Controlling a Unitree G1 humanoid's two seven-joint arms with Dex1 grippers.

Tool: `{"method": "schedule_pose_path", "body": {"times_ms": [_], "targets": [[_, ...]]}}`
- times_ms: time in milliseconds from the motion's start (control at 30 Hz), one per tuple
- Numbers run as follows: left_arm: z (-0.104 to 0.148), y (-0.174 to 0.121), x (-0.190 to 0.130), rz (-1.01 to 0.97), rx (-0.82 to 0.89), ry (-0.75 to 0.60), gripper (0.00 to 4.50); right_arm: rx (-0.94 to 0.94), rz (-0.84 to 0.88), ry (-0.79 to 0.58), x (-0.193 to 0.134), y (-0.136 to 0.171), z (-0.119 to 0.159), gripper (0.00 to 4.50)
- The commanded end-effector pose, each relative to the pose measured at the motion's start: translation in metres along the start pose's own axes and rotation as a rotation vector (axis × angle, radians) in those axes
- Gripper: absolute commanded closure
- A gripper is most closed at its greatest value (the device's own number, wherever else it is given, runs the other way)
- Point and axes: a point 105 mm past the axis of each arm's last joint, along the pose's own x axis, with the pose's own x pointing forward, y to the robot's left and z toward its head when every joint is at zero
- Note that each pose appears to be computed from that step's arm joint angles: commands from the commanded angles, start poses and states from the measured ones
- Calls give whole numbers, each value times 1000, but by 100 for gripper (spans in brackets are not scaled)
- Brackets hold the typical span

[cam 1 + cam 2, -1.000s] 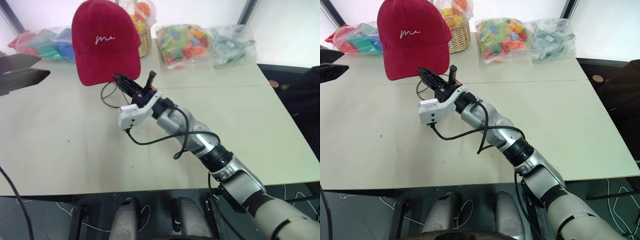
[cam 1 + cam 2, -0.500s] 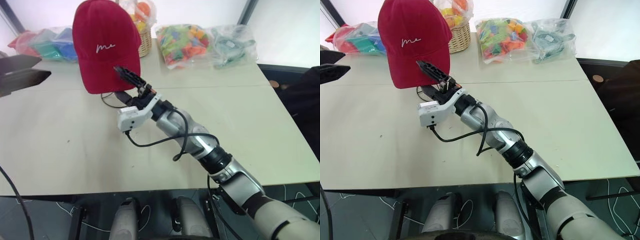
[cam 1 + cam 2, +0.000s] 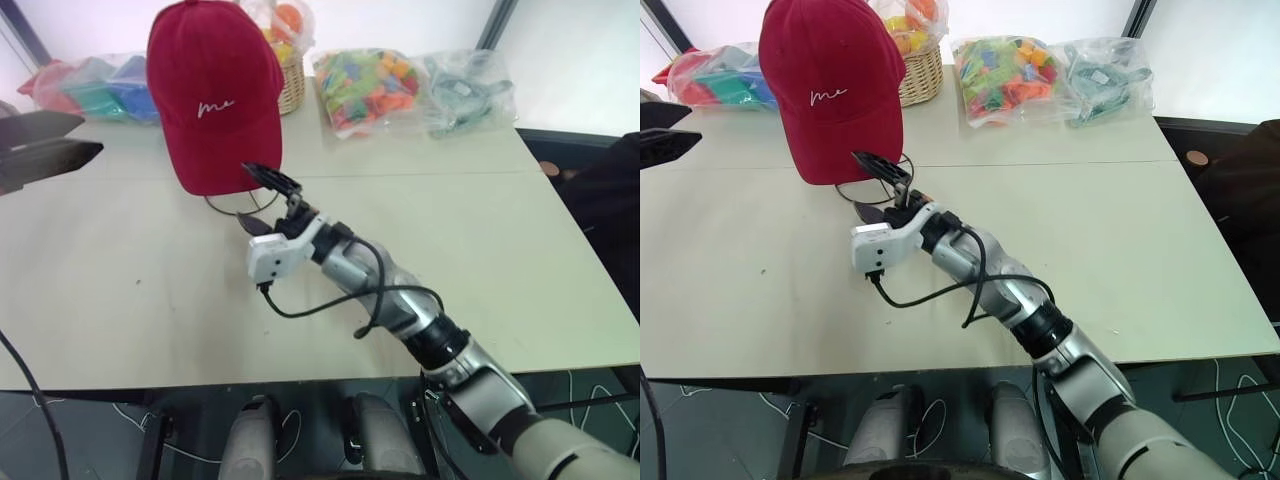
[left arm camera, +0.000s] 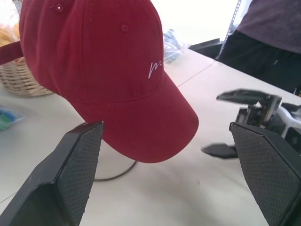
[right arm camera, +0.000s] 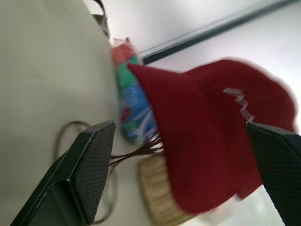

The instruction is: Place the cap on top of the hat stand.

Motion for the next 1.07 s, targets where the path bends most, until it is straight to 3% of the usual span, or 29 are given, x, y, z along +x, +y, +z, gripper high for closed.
{"method": "schedule_pose_path", "body": {"times_ms": [33, 267, 467, 633, 900, 1067], "targets": [[9, -4, -3, -6, 43, -14, 0, 143, -85, 19, -11, -36, 2, 3], [-9, 3, -10, 32, 29, 57, 0, 452, -124, 106, -44, -100, -21, 3], [-33, 11, -19, 83, -3, 122, 0, 801, 122, 78, -93, -121, -24, 3], [-43, 13, -24, 117, -41, 117, 0, 972, 359, 143, -146, -109, -34, 3], [-56, 12, -29, 153, -92, 118, 0, 1028, 277, 291, -177, -119, -81, 3], [-65, 12, -32, 185, -95, 148, 0, 1011, 230, 314, -182, -127, -95, 3]]}}
